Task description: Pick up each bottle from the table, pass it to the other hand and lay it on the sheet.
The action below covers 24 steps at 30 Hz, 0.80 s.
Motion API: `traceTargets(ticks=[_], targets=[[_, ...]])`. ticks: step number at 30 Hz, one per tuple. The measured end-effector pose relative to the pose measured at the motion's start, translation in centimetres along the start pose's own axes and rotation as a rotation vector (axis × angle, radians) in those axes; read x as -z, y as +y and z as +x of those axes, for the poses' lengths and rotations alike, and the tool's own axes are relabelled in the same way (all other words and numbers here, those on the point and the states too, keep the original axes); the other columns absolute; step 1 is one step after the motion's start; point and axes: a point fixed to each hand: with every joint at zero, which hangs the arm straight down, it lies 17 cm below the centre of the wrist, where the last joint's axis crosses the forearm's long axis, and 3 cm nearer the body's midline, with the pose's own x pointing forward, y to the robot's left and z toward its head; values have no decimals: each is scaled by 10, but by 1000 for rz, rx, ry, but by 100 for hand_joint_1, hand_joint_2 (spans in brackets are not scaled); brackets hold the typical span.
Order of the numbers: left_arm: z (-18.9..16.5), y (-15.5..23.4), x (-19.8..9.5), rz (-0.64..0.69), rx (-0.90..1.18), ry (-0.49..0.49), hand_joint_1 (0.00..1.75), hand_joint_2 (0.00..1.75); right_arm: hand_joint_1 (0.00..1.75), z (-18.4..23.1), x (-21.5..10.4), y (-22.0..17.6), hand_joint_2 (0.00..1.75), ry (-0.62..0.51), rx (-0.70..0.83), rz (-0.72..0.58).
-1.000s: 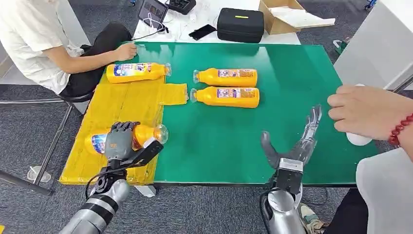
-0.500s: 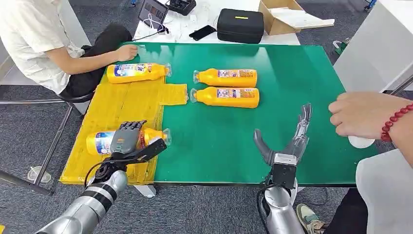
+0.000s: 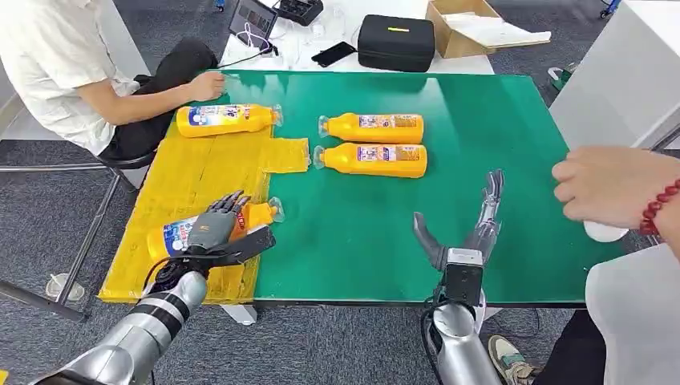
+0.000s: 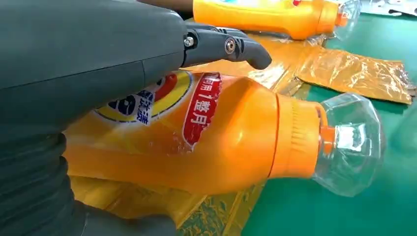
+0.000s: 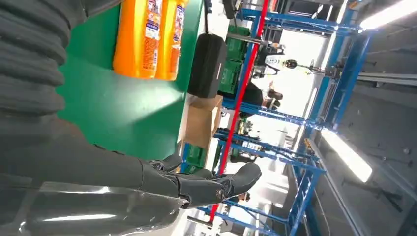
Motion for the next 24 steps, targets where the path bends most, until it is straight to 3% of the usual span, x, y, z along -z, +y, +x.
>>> traceTargets(ticks=[5, 8, 17, 24], targets=[[0, 1, 0, 8, 2, -6, 0, 175, 0, -2, -1, 1, 175, 6, -3, 3], [4, 11, -1, 79, -2, -34, 0, 175, 0, -3, 0, 0, 175, 7, -5, -2], [93, 92, -36, 670, -407, -286, 0, 175, 0, -5, -10, -3, 175, -8, -73, 11], [132, 139, -77, 899, -554, -365, 0, 175, 0, -4, -18, 2, 175, -47, -147, 62]])
